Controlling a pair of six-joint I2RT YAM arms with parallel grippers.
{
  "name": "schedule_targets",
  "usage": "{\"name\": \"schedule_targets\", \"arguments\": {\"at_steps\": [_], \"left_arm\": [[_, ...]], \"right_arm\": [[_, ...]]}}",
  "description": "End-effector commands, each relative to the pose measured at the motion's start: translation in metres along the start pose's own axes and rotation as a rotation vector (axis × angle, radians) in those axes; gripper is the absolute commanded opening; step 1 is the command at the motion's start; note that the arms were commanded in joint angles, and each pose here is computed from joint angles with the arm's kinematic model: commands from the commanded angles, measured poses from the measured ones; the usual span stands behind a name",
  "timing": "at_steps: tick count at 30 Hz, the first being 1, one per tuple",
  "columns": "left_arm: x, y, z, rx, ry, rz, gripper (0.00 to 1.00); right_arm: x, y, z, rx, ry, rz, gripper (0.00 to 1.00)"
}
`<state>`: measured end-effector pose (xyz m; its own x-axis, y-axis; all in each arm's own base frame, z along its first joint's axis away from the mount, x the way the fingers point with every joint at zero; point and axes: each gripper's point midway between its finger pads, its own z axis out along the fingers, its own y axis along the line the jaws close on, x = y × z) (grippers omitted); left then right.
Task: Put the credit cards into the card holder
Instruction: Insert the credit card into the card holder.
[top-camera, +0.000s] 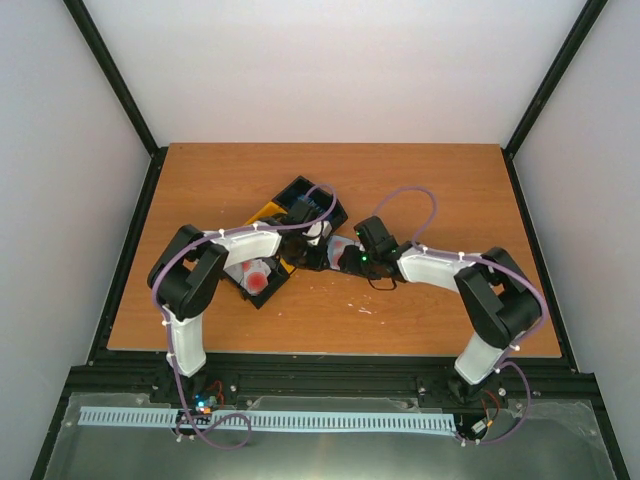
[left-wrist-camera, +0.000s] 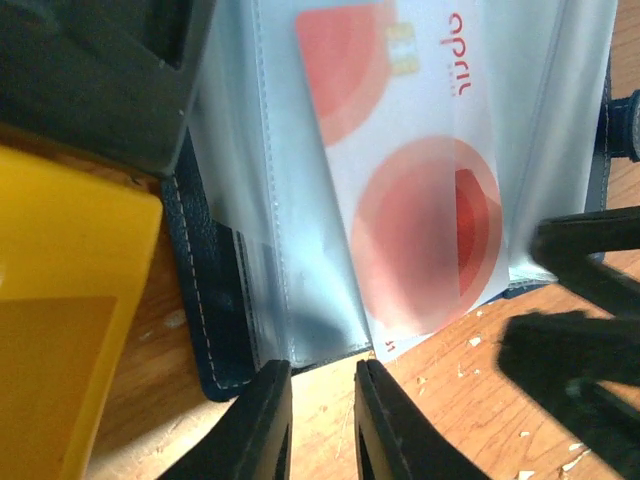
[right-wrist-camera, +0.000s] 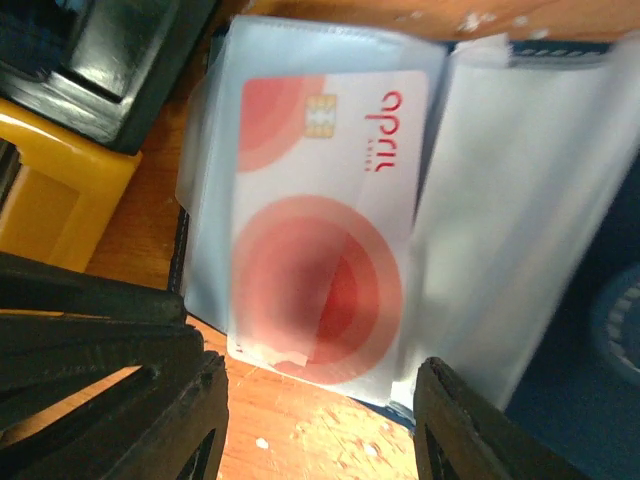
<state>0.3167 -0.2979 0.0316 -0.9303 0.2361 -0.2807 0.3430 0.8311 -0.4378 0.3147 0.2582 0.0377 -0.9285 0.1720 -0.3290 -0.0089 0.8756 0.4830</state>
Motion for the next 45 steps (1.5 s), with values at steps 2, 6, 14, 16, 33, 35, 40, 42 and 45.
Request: {"name": "schedule_targets", "arguments": {"at_steps": [2, 6, 14, 16, 33, 35, 40, 42, 45], "left_arm": [[-0.019, -0.004, -0.015, -0.01, -0.092, 0.023, 0.23], [-0.027, 0.004, -0.017, -0.066, -0.128, 0.016, 0.32], [-0.04, 0.028, -0.013, -0.185, -0.169, -0.043, 0.45], [-0.038, 0.031, -0.008, -0.179, -0.156, -0.052, 0.46], [-0.025, 0.029, 0.01, -0.11, -0.115, -0.062, 0.39], [-0.024, 0.03, 0.011, -0.111, -0.114, -0.067, 0.37], [-0.019, 0.028, 0.013, -0.091, -0.105, -0.074, 0.29], [-0.017, 0.028, 0.013, -0.082, -0.102, -0.077, 0.28], [-0.015, 0.027, 0.014, -0.076, -0.1, -0.08, 0.27]], "right_arm": [[-0.032, 0.0, -0.029, -0.016, -0.176, 0.013, 0.52], [-0.033, -0.008, -0.029, 0.016, -0.15, 0.003, 0.52], [-0.019, 0.003, -0.017, -0.007, -0.022, -0.185, 0.45], [-0.017, -0.008, -0.014, 0.058, 0.005, -0.23, 0.46], [0.014, -0.018, 0.004, 0.166, 0.143, -0.551, 0.38], [0.013, -0.019, 0.008, 0.184, 0.141, -0.558, 0.36], [0.009, -0.016, 0.012, 0.178, 0.116, -0.543, 0.31], [0.007, -0.012, 0.012, 0.165, 0.101, -0.537, 0.29], [0.002, -0.007, 0.014, 0.146, 0.082, -0.524, 0.27]]}}
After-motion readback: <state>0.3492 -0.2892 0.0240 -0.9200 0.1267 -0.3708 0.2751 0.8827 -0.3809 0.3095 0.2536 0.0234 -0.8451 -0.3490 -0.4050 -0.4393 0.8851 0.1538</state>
